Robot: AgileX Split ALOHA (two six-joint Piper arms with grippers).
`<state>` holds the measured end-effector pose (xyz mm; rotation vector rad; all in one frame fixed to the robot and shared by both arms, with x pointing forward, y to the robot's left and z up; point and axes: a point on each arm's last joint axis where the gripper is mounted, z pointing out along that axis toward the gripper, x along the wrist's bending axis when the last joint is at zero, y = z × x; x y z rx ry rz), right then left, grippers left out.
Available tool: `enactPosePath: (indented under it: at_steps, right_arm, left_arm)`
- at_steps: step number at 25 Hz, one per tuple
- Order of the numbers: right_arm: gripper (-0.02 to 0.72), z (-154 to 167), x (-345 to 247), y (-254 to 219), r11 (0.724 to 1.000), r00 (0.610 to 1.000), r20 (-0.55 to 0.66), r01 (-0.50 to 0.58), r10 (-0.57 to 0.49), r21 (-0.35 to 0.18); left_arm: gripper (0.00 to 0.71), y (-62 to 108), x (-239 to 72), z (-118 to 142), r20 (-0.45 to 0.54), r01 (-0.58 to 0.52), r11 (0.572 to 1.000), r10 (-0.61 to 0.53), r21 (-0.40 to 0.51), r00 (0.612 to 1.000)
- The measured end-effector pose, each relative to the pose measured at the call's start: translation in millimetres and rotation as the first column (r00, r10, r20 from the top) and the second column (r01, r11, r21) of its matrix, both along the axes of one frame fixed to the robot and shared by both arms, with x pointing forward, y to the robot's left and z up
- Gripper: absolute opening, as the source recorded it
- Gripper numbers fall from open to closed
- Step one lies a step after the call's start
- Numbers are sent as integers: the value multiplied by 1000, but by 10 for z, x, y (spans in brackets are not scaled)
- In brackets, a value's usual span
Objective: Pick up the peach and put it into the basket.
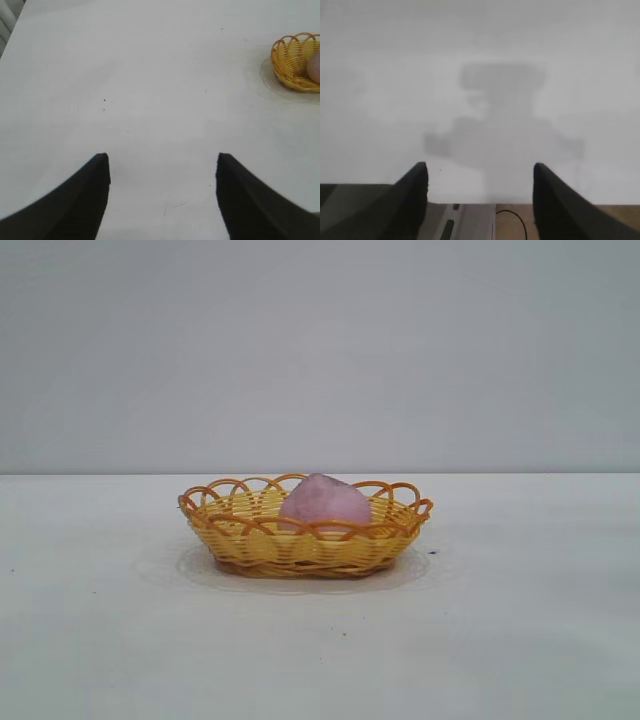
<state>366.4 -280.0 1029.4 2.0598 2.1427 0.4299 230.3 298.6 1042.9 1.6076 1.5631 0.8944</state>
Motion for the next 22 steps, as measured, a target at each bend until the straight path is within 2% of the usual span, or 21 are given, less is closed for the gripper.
enactPosePath:
  at_steps: [7, 13, 22]
  right_arm:
    - [413, 30, -617, -88, 1000, 971, 237, 21, -18, -11]
    - [413, 130, -930, -118, 1000, 901, 433, 23, -25, 10]
    - [413, 148, -1360, -154, 999, 755, 655, 16, -37, 38]
  left_arm:
    - [445, 0, 0, 0, 0, 0, 1000, 0, 0, 1000]
    - [445, 0, 0, 0, 0, 0, 1000, 0, 0, 1000]
    - [445, 0, 0, 0, 0, 0, 1000, 0, 0, 1000]
